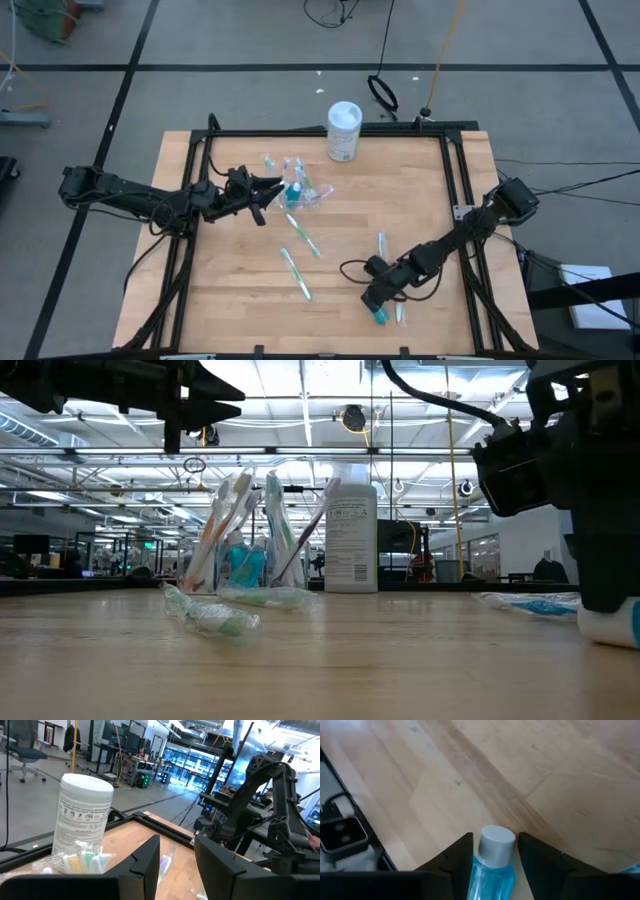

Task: Pick & Place toothbrushing station
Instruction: Put the blue mouthwash into the transparent organizer, then put the blue toothbrush into the transparent organizer

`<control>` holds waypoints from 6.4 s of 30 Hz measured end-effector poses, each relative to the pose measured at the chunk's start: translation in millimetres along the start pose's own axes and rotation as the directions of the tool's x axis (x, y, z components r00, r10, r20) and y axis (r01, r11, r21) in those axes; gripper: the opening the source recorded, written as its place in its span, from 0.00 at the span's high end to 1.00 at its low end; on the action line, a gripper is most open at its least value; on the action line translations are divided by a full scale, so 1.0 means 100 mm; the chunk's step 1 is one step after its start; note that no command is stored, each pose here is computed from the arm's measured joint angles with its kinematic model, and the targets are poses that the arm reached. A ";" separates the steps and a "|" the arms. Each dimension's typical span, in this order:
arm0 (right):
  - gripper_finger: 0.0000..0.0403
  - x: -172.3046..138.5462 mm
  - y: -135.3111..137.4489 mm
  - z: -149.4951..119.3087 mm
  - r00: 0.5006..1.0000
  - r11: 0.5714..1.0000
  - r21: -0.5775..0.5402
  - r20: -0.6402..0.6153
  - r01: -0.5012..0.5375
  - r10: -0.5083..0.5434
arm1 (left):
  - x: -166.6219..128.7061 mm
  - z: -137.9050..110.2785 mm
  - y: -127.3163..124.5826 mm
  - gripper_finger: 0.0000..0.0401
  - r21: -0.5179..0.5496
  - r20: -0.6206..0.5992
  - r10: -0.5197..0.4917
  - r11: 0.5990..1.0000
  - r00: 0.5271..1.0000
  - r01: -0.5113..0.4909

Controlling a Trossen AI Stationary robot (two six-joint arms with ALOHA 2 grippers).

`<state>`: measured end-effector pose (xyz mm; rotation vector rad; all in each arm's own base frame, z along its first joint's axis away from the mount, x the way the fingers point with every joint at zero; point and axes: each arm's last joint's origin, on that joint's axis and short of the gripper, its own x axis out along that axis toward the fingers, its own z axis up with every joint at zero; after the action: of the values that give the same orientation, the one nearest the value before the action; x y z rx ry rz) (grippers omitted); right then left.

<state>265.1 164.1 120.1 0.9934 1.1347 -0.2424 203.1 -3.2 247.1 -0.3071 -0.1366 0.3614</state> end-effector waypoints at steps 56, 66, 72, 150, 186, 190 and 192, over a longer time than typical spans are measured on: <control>0.76 -0.11 -0.05 2.84 0.411 0.769 -0.468 0.863 0.434 0.293 | 0.00 -0.01 0.00 0.68 0.089 -0.011 0.002 0.996 1.000 -0.001; 0.64 -0.12 -0.05 2.84 0.404 0.744 -0.475 0.865 0.469 0.297 | 0.00 -0.05 0.01 0.68 0.065 -0.047 0.013 0.998 0.999 -0.010; 0.55 -0.12 -0.05 2.84 0.409 0.748 -0.474 0.864 0.464 0.294 | 0.00 -0.07 0.02 0.68 0.058 -0.070 0.021 0.998 0.997 -0.017; 1.00 -1.41 -0.09 1.22 -0.004 0.761 -0.584 0.792 0.282 0.610 | 0.05 0.14 0.10 0.68 0.131 0.124 0.041 0.990 0.991 -0.057; 0.97 -0.57 -0.22 2.17 0.498 0.637 -0.595 0.791 0.490 0.355 | 0.06 0.01 0.18 0.68 0.169 -0.008 0.099 0.981 0.995 -0.096; 0.96 -0.61 -0.20 2.16 0.490 0.597 -0.601 0.793 0.531 0.362 | 0.06 0.02 0.18 0.68 0.168 0.001 0.097 0.981 0.995 -0.096; 0.97 -0.62 -0.20 2.16 0.482 0.601 -0.596 0.797 0.533 0.364 | 0.06 0.03 0.18 0.68 0.162 0.014 0.093 0.982 0.996 -0.094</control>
<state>364.0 -31.3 176.1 -0.1468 0.1768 -0.2450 202.6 15.8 245.2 -0.1517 -0.0980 0.4641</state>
